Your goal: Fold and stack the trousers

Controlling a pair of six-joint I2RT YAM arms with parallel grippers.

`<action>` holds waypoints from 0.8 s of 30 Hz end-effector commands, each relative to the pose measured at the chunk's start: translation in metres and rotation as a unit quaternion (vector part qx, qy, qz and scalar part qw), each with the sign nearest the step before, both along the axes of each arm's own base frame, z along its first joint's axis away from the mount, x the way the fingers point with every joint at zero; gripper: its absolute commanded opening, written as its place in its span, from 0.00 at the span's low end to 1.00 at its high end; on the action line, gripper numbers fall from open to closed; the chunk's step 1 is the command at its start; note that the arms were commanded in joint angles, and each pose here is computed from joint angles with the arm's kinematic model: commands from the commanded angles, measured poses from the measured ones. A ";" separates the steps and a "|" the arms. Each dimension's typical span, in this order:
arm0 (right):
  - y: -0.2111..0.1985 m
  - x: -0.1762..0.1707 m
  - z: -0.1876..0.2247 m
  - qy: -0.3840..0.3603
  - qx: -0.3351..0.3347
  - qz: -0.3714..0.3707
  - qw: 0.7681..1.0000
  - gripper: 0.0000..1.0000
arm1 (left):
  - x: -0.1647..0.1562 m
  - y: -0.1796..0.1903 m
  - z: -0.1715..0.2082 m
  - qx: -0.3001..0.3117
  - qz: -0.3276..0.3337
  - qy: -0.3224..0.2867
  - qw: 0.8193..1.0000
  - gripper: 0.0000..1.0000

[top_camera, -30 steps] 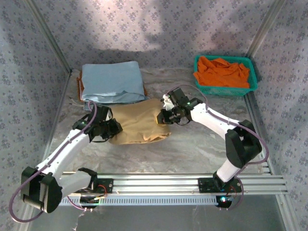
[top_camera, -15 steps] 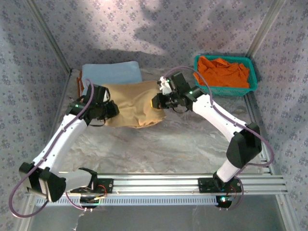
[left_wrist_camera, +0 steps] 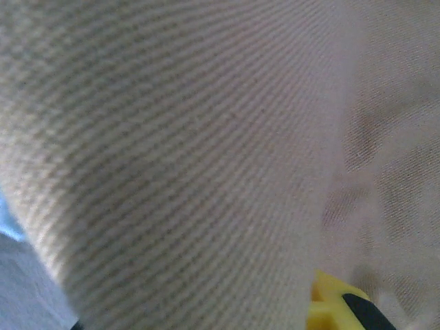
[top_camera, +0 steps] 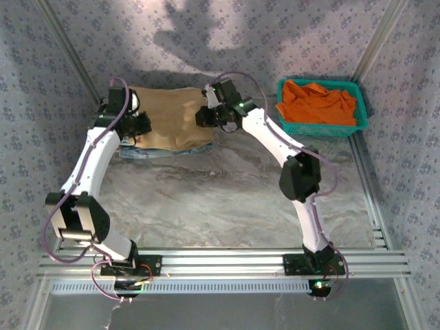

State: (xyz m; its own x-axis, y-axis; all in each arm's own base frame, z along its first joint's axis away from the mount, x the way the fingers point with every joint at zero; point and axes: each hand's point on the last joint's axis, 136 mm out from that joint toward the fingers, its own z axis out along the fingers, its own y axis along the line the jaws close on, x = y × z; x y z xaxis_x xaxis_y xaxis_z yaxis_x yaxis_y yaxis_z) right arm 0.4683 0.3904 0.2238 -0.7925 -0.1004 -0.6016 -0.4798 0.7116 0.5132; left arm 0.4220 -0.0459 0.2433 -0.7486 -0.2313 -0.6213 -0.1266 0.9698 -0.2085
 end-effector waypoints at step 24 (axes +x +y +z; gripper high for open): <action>0.020 0.116 -0.048 -0.084 0.055 -0.061 0.993 0.11 | 0.085 0.083 -0.035 -0.026 0.061 -0.028 0.997 0.00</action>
